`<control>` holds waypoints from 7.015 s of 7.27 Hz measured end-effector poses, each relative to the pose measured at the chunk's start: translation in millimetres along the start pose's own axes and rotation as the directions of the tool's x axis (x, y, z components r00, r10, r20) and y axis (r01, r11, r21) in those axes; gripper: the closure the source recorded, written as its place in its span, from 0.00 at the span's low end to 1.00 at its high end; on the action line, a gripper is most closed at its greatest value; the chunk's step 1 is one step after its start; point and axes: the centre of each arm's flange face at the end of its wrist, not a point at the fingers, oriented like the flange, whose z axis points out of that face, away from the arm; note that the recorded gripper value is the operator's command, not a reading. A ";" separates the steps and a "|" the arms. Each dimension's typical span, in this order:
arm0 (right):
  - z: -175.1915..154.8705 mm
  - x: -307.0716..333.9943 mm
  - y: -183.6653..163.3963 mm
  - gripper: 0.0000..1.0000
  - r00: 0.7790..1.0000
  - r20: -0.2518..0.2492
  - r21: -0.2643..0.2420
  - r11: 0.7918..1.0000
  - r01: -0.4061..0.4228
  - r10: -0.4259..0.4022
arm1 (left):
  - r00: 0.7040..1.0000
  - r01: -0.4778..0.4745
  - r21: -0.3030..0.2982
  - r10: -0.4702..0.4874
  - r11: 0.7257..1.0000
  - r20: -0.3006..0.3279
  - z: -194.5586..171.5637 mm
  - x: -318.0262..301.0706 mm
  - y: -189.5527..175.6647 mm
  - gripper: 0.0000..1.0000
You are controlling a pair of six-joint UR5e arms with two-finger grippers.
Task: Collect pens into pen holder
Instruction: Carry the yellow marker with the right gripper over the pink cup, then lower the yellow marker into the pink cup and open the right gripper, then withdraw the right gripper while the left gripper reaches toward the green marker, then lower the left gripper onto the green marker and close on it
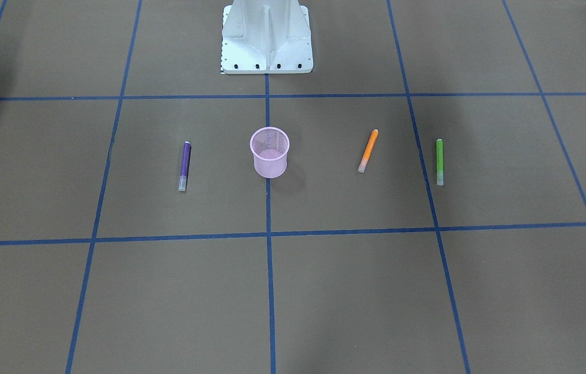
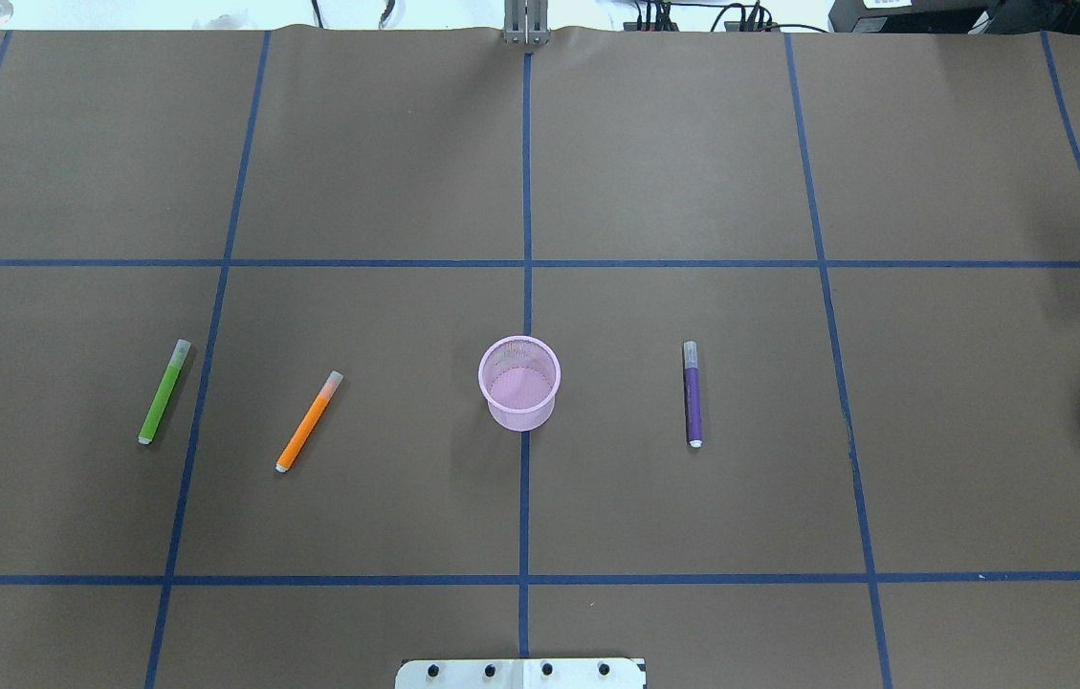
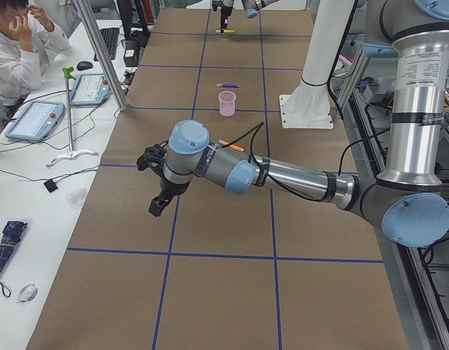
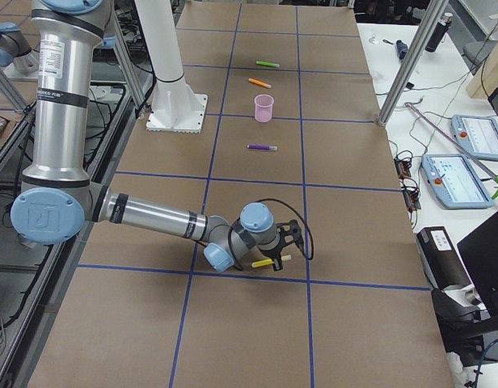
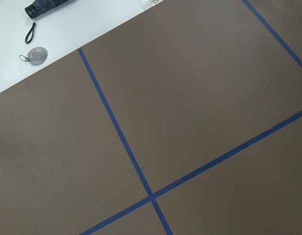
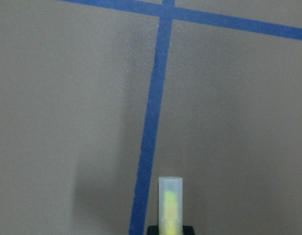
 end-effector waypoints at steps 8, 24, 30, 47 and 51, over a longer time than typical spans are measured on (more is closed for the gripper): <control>-77.7 -349.8 -201.0 1.00 0.912 0.252 0.452 0.872 0.186 -0.325 | 0.964 -0.167 0.038 0.172 0.985 -0.201 43.2 76.3 -29.6 0.00; -25.1 -643.6 -100.6 0.00 0.918 0.378 0.554 0.824 -0.118 -0.123 | 0.974 -0.019 -0.009 0.017 1.000 -0.225 54.7 89.4 -32.5 0.00; -86.4 -340.2 -250.2 0.00 0.995 0.069 -0.023 0.997 -0.074 0.075 | 0.932 0.291 -0.146 -0.315 0.946 -0.178 153.2 238.1 -45.3 0.00; -119.9 -99.9 -180.3 0.00 0.998 0.004 -0.177 0.982 0.063 -0.063 | 0.966 0.224 -0.200 -0.245 0.954 -0.086 246.3 338.4 -20.3 0.61; -116.9 -97.2 -179.1 0.00 0.998 0.001 -0.183 0.981 0.057 -0.058 | 0.965 0.228 -0.203 -0.249 0.952 -0.087 246.7 339.8 -19.5 0.61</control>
